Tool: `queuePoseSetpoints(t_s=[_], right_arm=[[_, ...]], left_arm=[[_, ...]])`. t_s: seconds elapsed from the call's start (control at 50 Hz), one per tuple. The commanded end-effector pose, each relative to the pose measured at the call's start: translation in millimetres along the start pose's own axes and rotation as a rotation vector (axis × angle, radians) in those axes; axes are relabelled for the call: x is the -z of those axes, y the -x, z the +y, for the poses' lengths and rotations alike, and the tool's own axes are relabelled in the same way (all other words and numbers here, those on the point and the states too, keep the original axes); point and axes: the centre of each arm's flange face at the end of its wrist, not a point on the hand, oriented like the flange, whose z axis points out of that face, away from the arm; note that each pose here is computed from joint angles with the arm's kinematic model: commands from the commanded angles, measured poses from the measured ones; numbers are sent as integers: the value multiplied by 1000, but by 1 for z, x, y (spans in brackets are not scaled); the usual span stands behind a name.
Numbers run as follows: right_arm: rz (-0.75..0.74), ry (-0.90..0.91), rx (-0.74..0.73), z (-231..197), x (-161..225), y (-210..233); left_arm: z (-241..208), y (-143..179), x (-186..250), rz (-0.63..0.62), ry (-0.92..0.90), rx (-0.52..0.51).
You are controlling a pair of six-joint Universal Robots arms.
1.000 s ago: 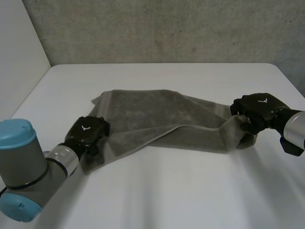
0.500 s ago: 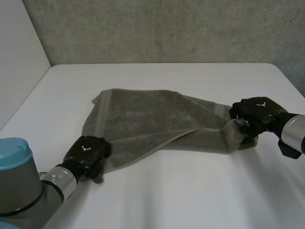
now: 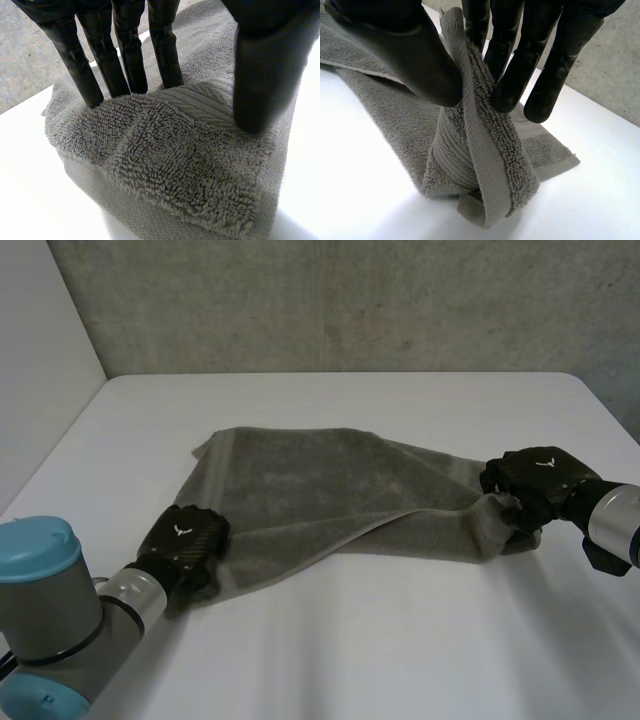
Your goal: Fold the towel.
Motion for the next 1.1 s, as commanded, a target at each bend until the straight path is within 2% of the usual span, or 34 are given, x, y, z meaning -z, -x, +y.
queuePoseSetpoints(t_s=[0.02,0.42,0.74,0.84,0.88,0.9,0.92,0.94,0.98,1.0,1.04,1.1], right_arm=[[-1,3,9,1,0,0],[-2,6,7,2,0,0],[14,-20,17,-9,3,-5],[55,-108,58,-44,21,-9],[86,-184,77,-76,40,-12],[86,-184,77,-76,40,-12],[106,-234,72,-96,50,-15],[107,-235,72,-96,50,-15],[138,-349,65,-137,74,-20],[138,-350,65,-137,74,-20],[177,-435,79,-168,94,-28],[204,-442,84,-180,103,-36]], left_arm=[[1,0,0,2,5,1],[3,0,-5,3,10,3],[-32,10,3,-28,-99,-22],[-74,32,19,-98,-222,-41],[-91,40,28,-123,-261,-44],[-110,45,37,-139,-303,-48],[-129,48,47,-146,-347,-48],[-129,48,47,-146,-347,-48],[-167,52,70,-133,-452,-41],[-167,52,70,-132,-453,-41],[-196,55,85,-98,-540,-24],[-209,66,88,-89,-577,10]])
